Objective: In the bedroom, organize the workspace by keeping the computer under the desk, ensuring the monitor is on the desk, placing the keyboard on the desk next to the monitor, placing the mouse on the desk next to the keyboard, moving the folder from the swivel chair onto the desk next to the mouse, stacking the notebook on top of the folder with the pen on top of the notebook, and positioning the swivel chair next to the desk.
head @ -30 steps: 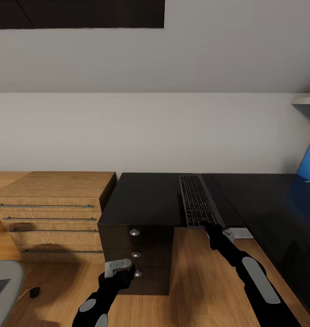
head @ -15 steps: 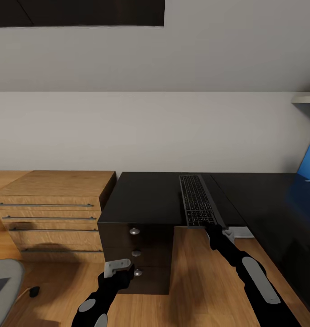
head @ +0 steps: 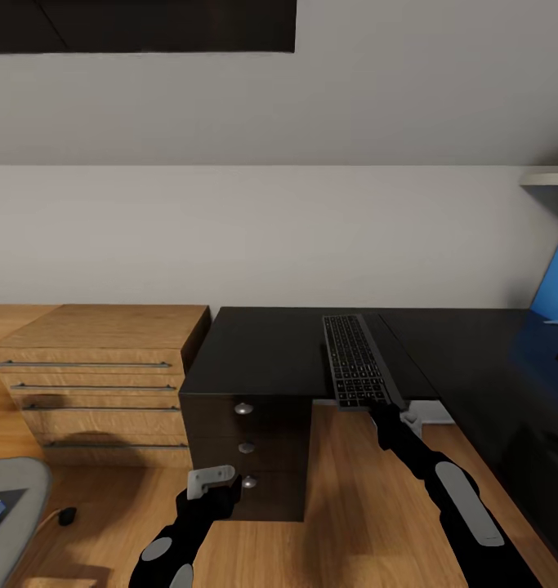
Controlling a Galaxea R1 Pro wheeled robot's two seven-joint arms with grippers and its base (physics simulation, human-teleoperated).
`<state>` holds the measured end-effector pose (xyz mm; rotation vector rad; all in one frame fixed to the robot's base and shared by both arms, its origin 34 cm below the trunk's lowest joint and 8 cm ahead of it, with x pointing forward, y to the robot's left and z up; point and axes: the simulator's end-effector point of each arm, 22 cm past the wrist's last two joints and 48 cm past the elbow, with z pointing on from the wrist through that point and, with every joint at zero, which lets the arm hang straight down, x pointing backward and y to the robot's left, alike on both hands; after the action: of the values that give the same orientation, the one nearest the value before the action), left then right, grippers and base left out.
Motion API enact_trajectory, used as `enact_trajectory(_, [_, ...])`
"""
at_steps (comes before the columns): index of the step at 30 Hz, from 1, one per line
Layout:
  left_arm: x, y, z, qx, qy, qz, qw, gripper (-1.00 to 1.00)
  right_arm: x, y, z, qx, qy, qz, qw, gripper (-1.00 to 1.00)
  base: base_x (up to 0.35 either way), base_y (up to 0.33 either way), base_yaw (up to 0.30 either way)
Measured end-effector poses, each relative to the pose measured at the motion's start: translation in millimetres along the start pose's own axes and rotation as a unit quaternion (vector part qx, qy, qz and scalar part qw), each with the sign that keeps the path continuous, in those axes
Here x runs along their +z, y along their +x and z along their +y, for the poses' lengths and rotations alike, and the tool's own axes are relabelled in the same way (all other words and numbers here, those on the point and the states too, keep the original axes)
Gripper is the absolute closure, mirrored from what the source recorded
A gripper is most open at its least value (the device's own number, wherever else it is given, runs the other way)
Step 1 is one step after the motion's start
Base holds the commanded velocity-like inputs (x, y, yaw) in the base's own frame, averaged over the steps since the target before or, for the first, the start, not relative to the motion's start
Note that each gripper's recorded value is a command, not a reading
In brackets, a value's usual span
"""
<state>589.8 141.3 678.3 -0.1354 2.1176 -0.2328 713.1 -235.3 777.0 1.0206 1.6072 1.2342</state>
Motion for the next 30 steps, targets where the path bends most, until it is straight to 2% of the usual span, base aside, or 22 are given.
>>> enact_trajectory(26, [-0.1,1.0,-0.3,0.000,0.000,0.002,1.0000,-1.00,-0.1,0.3,-0.2,-0.002,0.001,0.001,1.0000,1.00,-0.002,0.000,0.000])
enact_trajectory(30, [3.1,7.6,1.4,0.000,0.000,0.001,1.0000,-1.00,0.2,1.8,-8.2,-0.003,0.001,0.001,1.0000,1.00,0.000,0.000,0.000])
